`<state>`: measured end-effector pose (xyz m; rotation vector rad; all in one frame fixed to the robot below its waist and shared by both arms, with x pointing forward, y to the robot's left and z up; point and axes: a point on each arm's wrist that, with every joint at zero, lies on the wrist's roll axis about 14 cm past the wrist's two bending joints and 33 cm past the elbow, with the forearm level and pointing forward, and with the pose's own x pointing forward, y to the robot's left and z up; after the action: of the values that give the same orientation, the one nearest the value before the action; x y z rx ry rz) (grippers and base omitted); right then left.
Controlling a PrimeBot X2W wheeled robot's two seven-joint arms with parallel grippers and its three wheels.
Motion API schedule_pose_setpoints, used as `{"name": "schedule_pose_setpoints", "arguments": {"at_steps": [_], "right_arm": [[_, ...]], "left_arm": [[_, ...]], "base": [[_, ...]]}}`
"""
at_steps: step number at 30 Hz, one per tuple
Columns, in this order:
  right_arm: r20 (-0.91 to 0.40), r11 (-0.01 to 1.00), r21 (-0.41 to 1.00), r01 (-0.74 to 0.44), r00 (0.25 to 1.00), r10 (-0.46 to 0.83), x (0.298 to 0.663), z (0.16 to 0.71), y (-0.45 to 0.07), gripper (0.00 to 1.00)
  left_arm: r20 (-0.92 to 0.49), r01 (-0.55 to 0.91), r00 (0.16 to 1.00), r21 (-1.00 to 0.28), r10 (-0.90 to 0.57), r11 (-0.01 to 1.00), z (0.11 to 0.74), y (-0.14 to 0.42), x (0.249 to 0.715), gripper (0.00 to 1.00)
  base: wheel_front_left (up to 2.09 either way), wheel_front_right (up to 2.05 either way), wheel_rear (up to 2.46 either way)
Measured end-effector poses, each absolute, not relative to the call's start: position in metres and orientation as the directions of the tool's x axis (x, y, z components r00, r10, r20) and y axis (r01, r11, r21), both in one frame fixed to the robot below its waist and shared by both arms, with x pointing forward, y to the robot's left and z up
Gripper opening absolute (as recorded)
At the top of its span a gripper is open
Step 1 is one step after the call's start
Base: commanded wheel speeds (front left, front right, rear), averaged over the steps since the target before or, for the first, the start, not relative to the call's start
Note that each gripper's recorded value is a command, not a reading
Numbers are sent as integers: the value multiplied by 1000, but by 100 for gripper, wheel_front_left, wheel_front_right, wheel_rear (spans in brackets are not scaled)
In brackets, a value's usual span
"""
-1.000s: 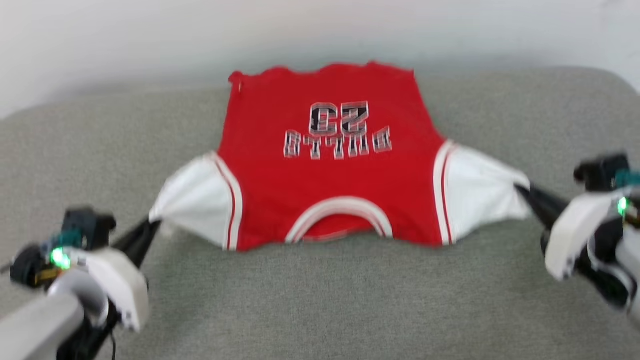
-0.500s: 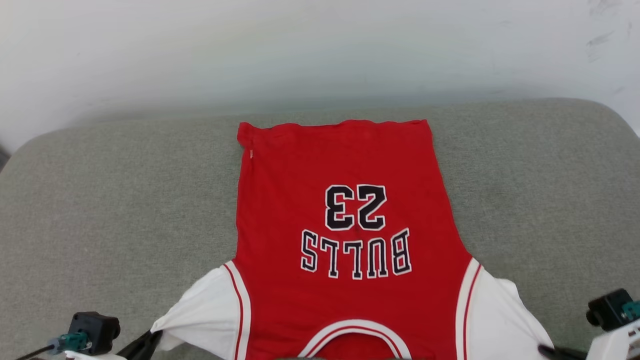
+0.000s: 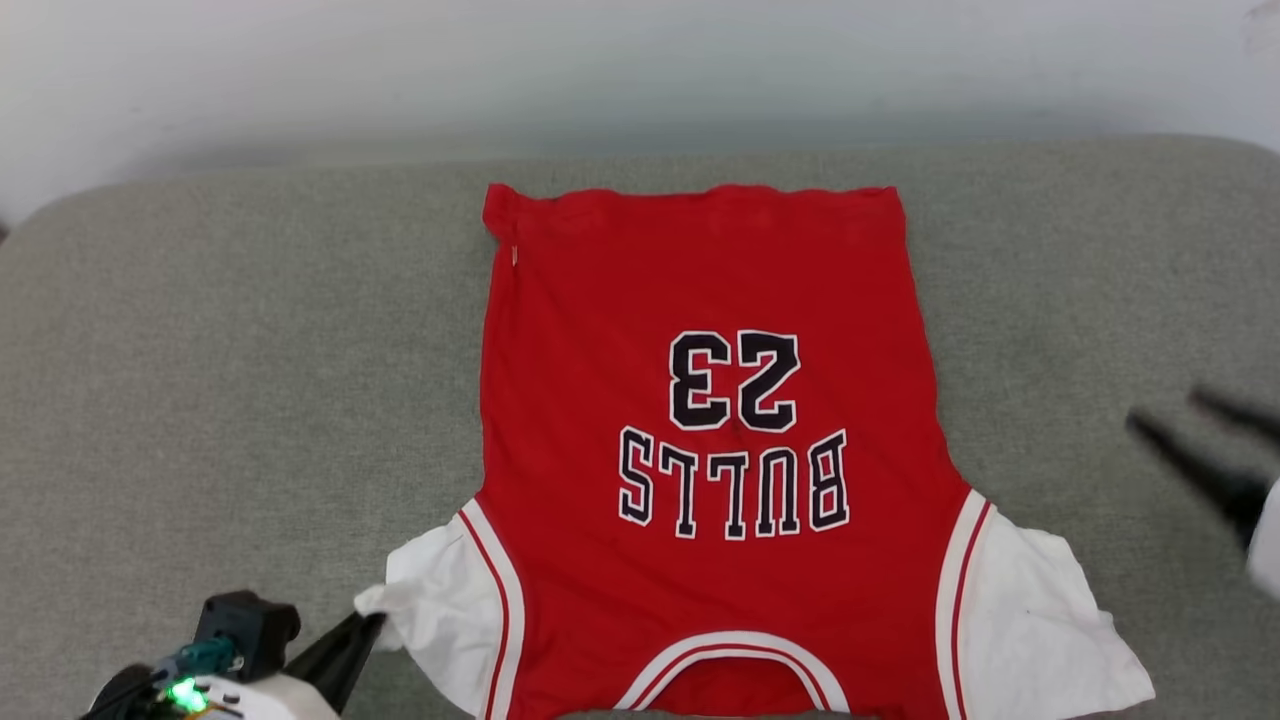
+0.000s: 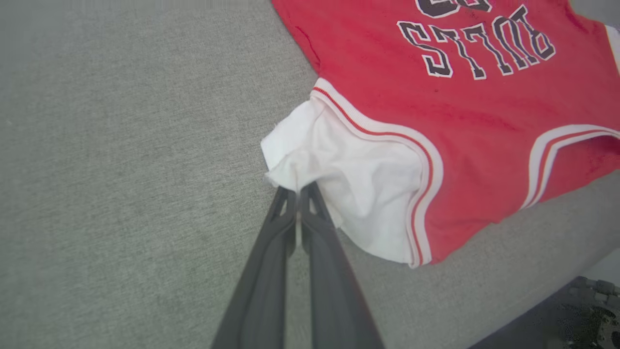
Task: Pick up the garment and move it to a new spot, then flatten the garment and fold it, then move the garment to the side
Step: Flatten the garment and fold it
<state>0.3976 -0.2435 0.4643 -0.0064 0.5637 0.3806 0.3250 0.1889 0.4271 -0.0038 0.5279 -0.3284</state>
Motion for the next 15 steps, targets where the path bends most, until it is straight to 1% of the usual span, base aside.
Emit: {"name": "schedule_pose_setpoints", "arguments": {"at_steps": [2, 4, 6, 8, 9, 12, 15], "right_arm": [[-427, 934, 34, -357, 840, 336, 432, 500, -247, 100], [-342, 933, -7, -360, 878, 336, 464, 534, -244, 100], [-291, 929, -24, -371, 891, 348, 490, 556, -233, 100], [-276, 922, -64, -381, 895, 350, 515, 571, -223, 100], [-282, 922, -101, -373, 900, 334, 541, 582, -219, 100], [-360, 918, -125, -377, 879, 313, 573, 576, -207, 100], [-476, 909, -132, -395, 830, 292, 601, 556, -192, 100]], "left_arm": [[-474, 311, 822, -88, -314, 946, 431, 184, 334, 0], [-456, 317, 831, -84, -319, 945, 434, 181, 343, 0], [-444, 323, 836, -76, -322, 943, 435, 179, 351, 0], [-433, 333, 840, -64, -327, 941, 435, 177, 359, 0], [-416, 344, 846, -56, -335, 937, 436, 173, 369, 0], [-396, 348, 854, -50, -338, 936, 435, 170, 384, 0], [-385, 353, 857, -44, -342, 935, 431, 167, 396, 0]], "base": [[0, 0, 0], [0, 0, 0], [0, 0, 0], [0, 0, 0], [0, 0, 0], [0, 0, 0], [0, 0, 0]]}}
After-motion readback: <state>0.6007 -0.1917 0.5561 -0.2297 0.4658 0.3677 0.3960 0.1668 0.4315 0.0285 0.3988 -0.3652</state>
